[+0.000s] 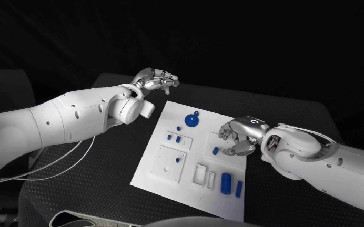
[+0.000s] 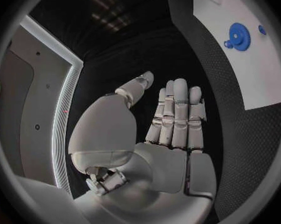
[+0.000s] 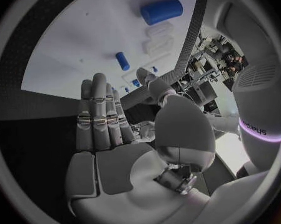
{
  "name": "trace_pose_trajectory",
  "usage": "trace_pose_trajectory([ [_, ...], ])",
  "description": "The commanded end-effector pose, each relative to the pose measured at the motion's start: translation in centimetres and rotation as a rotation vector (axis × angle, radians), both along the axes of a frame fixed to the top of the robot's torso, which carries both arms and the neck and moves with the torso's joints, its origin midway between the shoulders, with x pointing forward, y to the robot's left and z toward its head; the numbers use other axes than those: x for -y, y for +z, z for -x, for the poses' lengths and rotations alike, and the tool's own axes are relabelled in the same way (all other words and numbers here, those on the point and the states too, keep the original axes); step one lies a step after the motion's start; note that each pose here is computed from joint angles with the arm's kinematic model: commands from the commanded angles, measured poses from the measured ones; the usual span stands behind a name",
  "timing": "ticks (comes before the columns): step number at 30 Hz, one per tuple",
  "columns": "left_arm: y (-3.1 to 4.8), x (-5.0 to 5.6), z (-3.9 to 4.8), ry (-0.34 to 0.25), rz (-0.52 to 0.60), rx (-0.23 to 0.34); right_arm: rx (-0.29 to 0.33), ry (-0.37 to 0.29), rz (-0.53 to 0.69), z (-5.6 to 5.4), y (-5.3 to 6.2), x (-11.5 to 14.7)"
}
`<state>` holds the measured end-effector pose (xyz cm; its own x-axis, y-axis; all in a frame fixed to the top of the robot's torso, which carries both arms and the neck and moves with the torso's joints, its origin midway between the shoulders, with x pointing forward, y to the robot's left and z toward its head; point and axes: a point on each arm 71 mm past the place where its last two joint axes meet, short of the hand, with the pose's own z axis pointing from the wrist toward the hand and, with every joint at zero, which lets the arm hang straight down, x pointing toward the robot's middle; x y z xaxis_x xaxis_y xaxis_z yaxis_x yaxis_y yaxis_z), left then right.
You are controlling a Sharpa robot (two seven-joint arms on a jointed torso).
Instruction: Assemble the parts on the task board
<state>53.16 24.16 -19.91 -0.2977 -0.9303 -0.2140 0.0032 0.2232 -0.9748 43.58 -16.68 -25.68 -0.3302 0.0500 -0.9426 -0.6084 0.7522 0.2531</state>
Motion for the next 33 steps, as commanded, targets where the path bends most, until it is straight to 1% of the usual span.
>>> trace_pose_trajectory([
  [1,0.20,0.4,0.00,-0.026,-0.002,0.017,0.009,0.036,0.062,0.5,-0.6,-0.6],
  [7,0.18,0.3,0.00,-0.026,0.000,0.015,0.010,0.047,0.064,0.8,-1.6,-1.3],
  [9,0.19,0.3,-0.01,-0.024,0.000,0.016,0.023,0.046,0.047,0.8,-1.8,-1.5],
  [10,0.19,0.3,-0.01,-0.025,-0.002,0.017,0.040,0.043,0.030,0.8,-1.7,-1.7],
  [16,0.19,0.4,0.00,-0.029,-0.003,0.018,0.057,0.051,0.035,0.9,-2.1,-2.4],
  [18,0.18,0.5,-0.02,-0.030,-0.003,0.019,0.048,0.048,0.039,1.0,-2.3,-2.5],
  [21,0.18,0.4,-0.01,-0.029,-0.004,0.018,0.059,0.047,0.050,0.9,-2.5,-2.5],
  [33,0.18,0.3,0.04,-0.030,-0.003,0.017,0.059,0.051,0.072,0.6,-3.3,-2.7],
])
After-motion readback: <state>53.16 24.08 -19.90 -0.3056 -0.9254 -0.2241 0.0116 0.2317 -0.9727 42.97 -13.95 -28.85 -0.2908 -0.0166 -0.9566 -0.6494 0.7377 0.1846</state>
